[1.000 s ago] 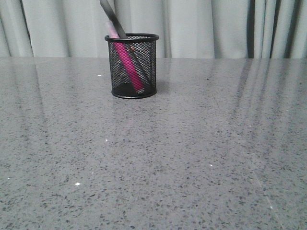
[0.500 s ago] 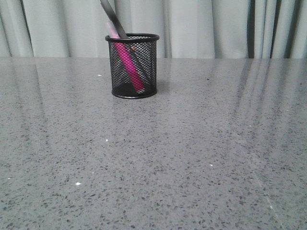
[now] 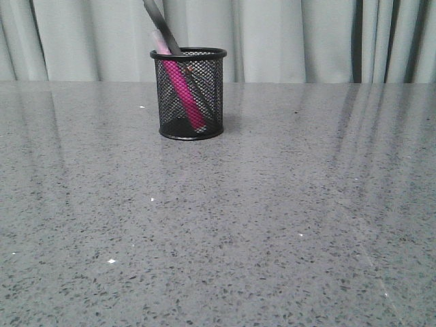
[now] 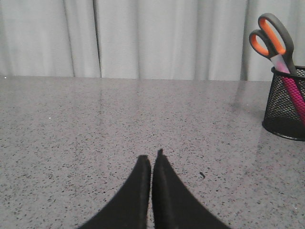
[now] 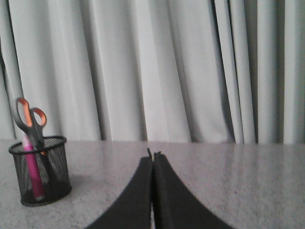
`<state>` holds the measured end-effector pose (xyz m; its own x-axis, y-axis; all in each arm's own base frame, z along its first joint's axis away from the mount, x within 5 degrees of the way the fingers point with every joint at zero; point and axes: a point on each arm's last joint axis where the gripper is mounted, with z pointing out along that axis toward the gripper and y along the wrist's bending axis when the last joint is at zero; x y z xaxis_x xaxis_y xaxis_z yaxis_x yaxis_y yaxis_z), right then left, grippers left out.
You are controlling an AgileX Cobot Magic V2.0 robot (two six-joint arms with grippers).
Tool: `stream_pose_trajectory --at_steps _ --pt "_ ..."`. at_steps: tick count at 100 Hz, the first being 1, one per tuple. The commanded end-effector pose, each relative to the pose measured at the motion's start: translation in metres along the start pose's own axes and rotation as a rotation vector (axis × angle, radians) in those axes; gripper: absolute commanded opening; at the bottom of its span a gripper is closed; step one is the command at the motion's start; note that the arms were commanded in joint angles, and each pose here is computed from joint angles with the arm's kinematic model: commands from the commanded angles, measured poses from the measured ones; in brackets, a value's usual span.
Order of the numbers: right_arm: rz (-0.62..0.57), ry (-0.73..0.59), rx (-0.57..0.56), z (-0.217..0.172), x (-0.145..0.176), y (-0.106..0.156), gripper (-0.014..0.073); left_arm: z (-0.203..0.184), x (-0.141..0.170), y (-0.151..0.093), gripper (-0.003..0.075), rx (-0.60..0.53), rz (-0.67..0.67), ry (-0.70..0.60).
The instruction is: Put pen and scissors into bin
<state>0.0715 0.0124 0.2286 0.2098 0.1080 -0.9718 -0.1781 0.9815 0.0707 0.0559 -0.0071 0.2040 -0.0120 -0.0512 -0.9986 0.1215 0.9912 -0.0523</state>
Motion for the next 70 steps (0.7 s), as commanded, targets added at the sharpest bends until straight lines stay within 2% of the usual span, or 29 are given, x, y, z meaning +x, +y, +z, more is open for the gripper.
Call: stream_pose_trajectory --at_steps 1,12,26,37,55,70 --pt "0.025 0.088 0.033 -0.003 0.011 -0.003 -0.0068 -0.001 -0.001 0.0 -0.0022 0.006 -0.013 -0.081" --pt "0.012 0.215 0.068 -0.01 0.023 -0.006 -0.0068 -0.001 -0.001 0.0 -0.0022 0.006 -0.013 -0.081" --pt "-0.07 0.228 0.096 -0.019 0.025 -0.008 -0.0068 -0.001 -0.001 0.0 -0.0022 0.006 -0.013 -0.081" --pt "-0.076 0.27 0.145 -0.025 0.03 -0.011 -0.0068 -0.001 -0.001 0.0 -0.0022 0.006 -0.013 -0.081" --pt "-0.13 0.217 0.164 -0.024 0.025 -0.012 -0.0068 -0.001 -0.001 0.0 -0.0021 0.006 -0.013 -0.081" --pt "-0.085 0.201 0.192 -0.024 0.024 -0.013 -0.0068 -0.001 -0.001 0.0 -0.0021 0.006 -0.013 -0.081"
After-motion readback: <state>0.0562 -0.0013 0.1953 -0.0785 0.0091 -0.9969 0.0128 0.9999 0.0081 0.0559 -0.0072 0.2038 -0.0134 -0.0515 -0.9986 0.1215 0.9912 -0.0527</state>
